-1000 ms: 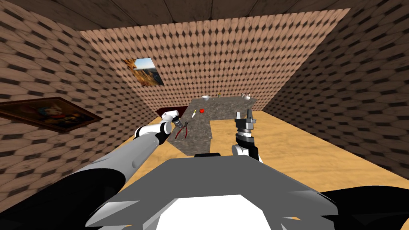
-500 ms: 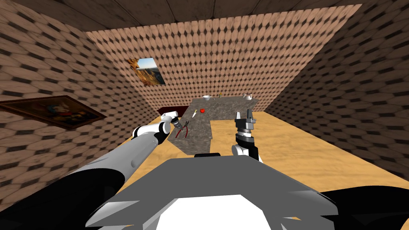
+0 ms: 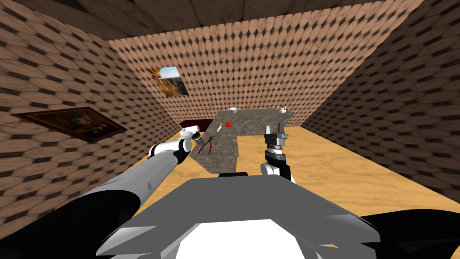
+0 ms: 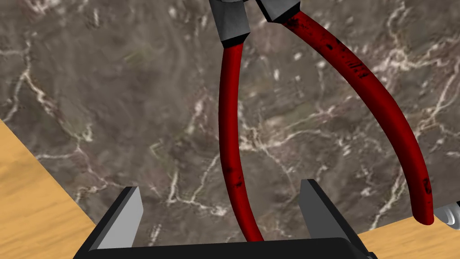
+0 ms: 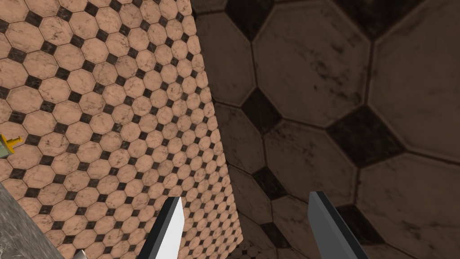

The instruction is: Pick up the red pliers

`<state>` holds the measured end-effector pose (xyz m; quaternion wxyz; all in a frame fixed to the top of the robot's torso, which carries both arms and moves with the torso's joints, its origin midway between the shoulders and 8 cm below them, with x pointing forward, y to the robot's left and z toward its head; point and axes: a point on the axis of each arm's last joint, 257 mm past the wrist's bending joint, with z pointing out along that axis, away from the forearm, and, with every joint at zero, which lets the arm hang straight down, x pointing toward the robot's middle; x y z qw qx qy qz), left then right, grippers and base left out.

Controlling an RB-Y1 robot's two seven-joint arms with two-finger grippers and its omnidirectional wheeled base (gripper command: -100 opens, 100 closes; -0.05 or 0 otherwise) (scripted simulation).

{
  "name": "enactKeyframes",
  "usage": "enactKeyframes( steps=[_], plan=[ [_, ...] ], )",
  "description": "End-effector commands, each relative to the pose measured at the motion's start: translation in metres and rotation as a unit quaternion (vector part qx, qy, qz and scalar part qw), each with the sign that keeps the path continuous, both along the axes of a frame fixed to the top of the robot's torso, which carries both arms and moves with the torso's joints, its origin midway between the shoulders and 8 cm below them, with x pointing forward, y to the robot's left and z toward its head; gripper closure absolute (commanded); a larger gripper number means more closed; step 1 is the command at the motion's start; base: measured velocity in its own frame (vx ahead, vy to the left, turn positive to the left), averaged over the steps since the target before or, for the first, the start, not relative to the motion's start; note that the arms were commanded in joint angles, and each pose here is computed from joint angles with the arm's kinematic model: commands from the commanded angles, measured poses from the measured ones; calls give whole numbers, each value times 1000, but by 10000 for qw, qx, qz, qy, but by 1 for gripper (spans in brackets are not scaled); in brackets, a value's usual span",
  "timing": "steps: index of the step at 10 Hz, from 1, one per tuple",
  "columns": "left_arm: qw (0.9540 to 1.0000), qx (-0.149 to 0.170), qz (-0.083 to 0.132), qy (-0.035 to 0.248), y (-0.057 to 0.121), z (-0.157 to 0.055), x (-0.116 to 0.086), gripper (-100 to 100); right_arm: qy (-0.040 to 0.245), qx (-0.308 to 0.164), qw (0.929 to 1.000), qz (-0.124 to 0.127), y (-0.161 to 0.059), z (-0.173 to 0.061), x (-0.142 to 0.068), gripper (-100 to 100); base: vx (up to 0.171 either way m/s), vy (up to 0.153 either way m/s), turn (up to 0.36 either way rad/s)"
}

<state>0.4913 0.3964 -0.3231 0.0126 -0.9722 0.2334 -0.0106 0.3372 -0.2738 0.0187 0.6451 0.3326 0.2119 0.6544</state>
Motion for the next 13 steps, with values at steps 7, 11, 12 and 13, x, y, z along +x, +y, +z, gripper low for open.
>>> enactKeyframes(
  steps=[7,11,12,13],
  plan=[
    [10000,2,-20,2,0,-12,-4,-100,0,0,10000,0,0,0,0,0,0,1,-4],
    [10000,12,-41,-23,1,-23,-6,-100,0,0,10000,0,0,0,0,0,-1,-4,10],
    [10000,12,-42,-24,1,-23,-7,100,0,0,10000,0,0,0,0,0,0,0,0],
    [10000,12,-42,-24,1,-23,-7,100,0,0,10000,0,0,0,0,0,0,0,0]
  ],
)
